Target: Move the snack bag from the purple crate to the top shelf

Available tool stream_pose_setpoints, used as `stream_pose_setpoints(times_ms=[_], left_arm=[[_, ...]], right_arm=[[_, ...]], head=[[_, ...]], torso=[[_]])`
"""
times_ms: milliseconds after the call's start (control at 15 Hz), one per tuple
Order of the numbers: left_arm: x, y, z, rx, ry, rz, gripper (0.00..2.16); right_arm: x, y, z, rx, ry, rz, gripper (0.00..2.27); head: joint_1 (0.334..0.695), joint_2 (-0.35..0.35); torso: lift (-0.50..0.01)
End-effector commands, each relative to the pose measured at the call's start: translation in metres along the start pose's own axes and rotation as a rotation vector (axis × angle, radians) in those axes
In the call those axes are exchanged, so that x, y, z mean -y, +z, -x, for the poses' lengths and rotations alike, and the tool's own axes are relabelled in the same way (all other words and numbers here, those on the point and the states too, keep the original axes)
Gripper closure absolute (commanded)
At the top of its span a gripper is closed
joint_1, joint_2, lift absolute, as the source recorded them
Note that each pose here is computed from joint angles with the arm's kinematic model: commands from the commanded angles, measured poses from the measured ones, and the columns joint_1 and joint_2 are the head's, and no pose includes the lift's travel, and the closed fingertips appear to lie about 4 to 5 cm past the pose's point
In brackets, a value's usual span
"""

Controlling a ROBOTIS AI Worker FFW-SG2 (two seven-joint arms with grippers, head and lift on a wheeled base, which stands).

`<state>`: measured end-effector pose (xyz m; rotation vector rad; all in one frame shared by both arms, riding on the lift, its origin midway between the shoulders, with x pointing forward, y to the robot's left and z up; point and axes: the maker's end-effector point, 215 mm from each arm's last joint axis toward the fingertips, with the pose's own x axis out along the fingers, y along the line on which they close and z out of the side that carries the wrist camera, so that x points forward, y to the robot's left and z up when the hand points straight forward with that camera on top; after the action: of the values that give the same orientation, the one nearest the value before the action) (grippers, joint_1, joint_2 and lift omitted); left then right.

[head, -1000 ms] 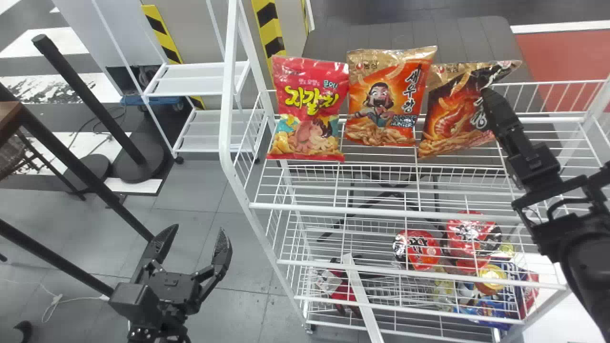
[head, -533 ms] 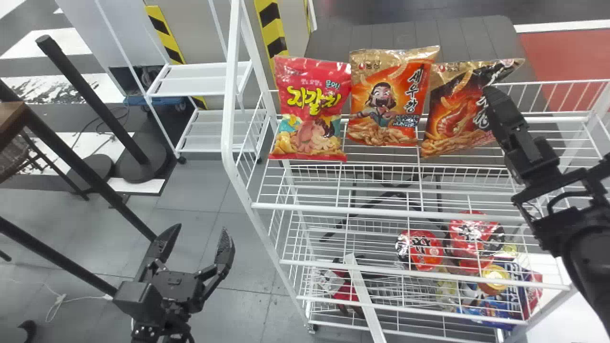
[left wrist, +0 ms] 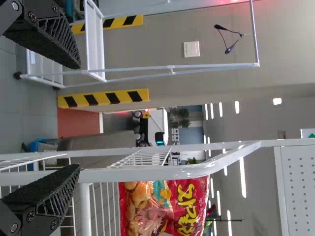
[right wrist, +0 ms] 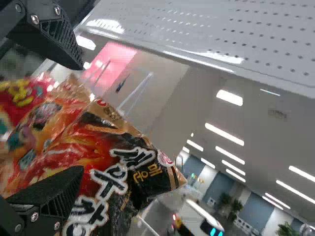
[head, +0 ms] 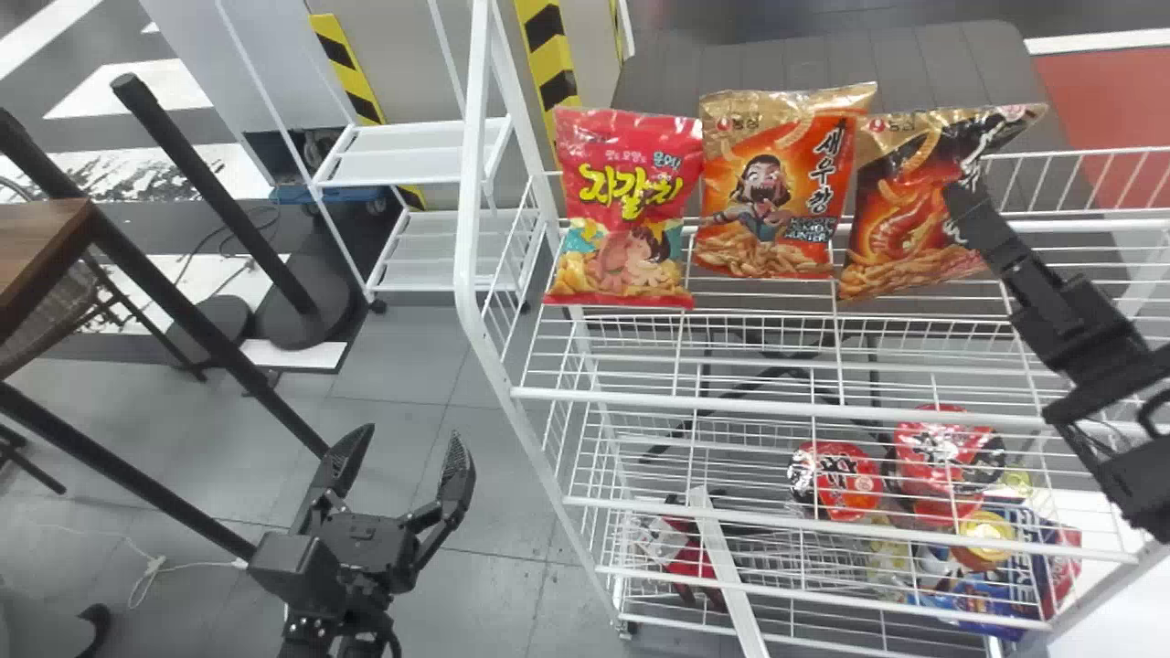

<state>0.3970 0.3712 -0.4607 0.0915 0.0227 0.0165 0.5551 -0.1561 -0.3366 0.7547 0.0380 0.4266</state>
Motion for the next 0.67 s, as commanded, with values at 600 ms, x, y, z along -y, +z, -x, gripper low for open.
stream_pose_setpoints(times_ms=[600], left_arm=[[-0.031, 0.028, 0.008, 0.040, 0.043, -0.012, 0.10]], right_arm=[[0.005, -0.013, 0.099, 0.023, -0.287, 0.561, 0.11]], head=[[0.695, 0.271]], torso=[[0.003]])
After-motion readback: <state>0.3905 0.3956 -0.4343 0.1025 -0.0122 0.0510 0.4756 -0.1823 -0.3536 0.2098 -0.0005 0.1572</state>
